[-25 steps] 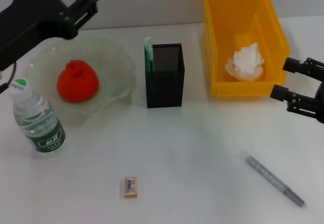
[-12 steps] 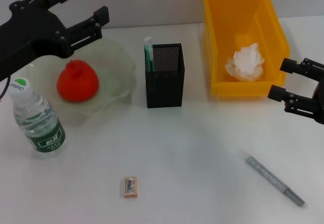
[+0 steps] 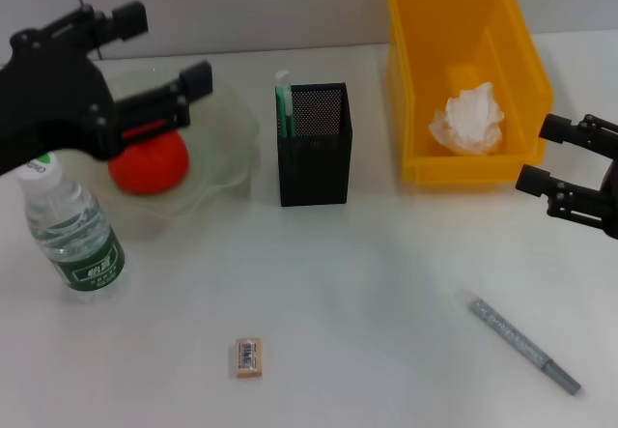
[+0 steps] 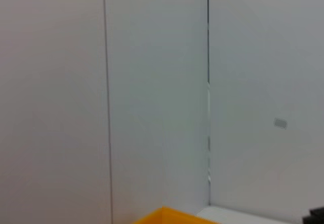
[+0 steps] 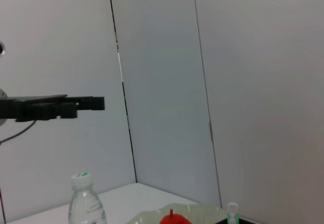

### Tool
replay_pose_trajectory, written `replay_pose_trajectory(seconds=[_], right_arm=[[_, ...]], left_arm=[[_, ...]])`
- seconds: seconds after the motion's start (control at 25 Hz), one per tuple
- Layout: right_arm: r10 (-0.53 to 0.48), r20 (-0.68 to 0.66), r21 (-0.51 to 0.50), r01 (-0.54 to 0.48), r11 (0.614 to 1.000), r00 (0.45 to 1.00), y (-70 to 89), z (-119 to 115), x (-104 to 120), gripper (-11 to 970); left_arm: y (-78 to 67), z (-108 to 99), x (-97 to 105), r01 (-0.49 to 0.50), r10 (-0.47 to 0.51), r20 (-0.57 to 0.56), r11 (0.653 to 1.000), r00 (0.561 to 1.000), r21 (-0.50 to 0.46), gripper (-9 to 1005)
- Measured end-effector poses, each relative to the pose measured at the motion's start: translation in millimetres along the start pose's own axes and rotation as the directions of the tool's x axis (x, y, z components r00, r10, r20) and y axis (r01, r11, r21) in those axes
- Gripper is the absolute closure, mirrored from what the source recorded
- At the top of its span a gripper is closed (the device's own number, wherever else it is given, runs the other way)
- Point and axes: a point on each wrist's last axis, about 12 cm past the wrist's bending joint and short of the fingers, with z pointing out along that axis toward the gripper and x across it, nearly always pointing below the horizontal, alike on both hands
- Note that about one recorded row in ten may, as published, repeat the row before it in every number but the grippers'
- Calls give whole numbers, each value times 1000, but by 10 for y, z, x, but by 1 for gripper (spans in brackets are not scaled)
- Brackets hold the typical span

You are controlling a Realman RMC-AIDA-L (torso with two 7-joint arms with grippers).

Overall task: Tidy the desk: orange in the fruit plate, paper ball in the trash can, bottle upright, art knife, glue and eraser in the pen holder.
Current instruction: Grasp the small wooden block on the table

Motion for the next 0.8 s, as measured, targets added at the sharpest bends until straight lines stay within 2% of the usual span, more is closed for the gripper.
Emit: replay_pose_trajectory(seconds=[0.32, 0.36, 0.4, 0.44, 0.52, 0.56, 0.8], right_arm=[[8, -16, -10, -8, 1000, 1000, -13, 52, 23, 198], [6, -18, -11, -6, 1000, 1000, -15, 61, 24, 198], [6, -18, -11, -6, 1000, 1000, -15, 61, 24, 198], [6, -18, -12, -6, 1000, 1000, -15, 63, 24, 198], [5, -19, -12, -5, 1000, 1000, -15, 64, 25, 198], [6, -20, -11, -6, 1000, 1000, -15, 64, 27, 198], [6, -23, -4, -6, 1000, 1000, -27, 71, 30, 198]], left_arm=[[-93, 22, -14, -35, 43, -173, 998, 984, 49, 162], [-100, 57, 2, -23, 37, -251, 998, 967, 57, 162], [-100, 57, 2, -23, 37, -251, 998, 967, 57, 163], [-90, 93, 10, -6, 22, -327, 999, 945, 52, 163], [-85, 101, 14, 3, 14, -344, 999, 939, 48, 163], [-65, 135, 30, 42, -25, -406, 999, 914, 32, 163], [-93, 156, 36, 71, -37, -469, 996, 883, 54, 163]])
